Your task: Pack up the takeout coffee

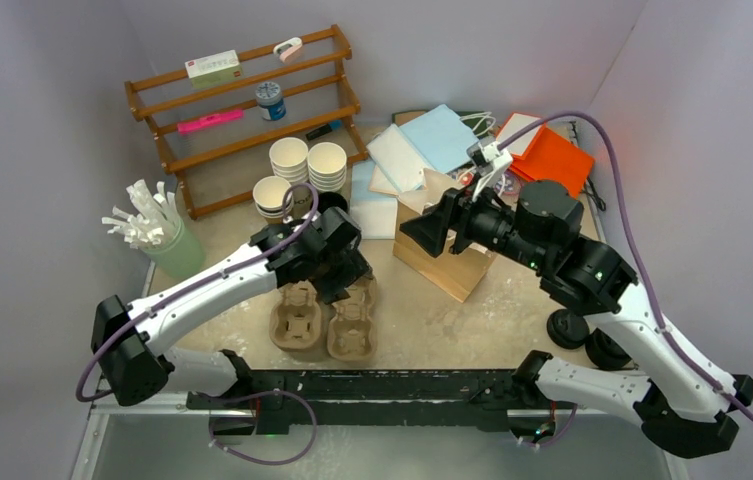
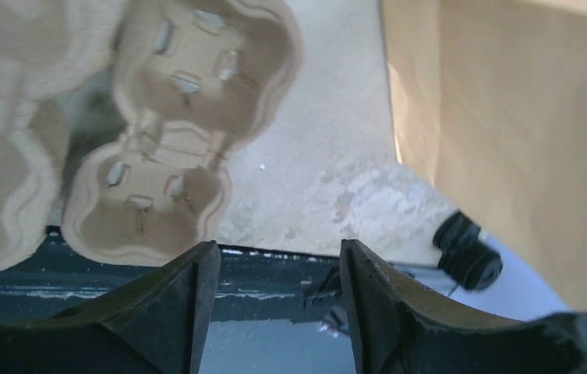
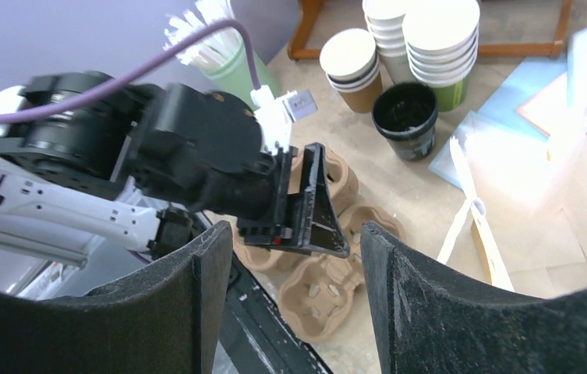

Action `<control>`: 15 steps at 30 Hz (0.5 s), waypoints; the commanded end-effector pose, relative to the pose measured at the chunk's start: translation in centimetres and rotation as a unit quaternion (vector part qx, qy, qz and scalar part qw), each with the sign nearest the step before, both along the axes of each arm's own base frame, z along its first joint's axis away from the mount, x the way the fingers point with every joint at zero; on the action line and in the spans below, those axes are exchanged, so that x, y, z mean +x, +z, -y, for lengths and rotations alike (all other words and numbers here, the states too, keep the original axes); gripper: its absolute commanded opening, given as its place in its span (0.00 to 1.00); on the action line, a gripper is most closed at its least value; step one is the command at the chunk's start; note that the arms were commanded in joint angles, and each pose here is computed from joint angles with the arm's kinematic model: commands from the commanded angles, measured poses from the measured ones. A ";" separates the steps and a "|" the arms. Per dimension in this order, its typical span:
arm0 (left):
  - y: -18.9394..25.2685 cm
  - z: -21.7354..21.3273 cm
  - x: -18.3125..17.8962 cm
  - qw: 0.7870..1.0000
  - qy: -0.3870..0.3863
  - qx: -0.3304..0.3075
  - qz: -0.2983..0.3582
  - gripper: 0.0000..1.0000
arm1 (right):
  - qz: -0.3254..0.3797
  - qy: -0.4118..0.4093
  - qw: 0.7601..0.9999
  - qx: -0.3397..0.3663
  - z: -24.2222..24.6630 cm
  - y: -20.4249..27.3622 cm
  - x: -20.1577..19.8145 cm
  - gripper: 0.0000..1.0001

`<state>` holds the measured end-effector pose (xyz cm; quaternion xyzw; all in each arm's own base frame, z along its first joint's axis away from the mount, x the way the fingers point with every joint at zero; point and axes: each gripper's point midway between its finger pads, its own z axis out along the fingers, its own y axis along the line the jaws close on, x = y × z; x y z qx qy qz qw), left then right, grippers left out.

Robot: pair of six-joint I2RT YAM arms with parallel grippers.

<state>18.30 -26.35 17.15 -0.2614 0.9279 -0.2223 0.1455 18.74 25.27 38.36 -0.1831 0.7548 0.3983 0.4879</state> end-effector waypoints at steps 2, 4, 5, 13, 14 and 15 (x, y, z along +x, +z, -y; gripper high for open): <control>-0.5 -2.6 0.9 0.986 0.149 0.055 -0.041 0.60 | 0.029 -0.015 0.999 0.036 1.5 4.2 -0.8 0.64; -0.3 -2.5 1.4 0.983 0.169 0.053 -0.039 0.67 | 0.031 -0.019 0.999 0.040 1.9 4.9 -1.0 0.64; -0.2 -2.3 1.8 0.983 0.174 0.049 -0.034 0.70 | 0.033 -0.021 0.998 0.041 2.0 5.2 -1.0 0.64; 0.0 -1.8 4.5 0.979 0.198 0.055 0.012 0.81 | 0.046 -0.016 0.998 0.043 2.4 6.7 -1.5 0.64; 0.6 -1.8 5.3 0.984 0.153 0.082 0.047 0.72 | 0.048 -0.015 0.998 0.041 2.4 6.9 -1.5 0.64; 1.3 -1.8 6.1 0.985 0.106 0.109 0.078 0.63 | 0.048 -0.015 0.998 0.038 2.5 7.0 -1.5 0.64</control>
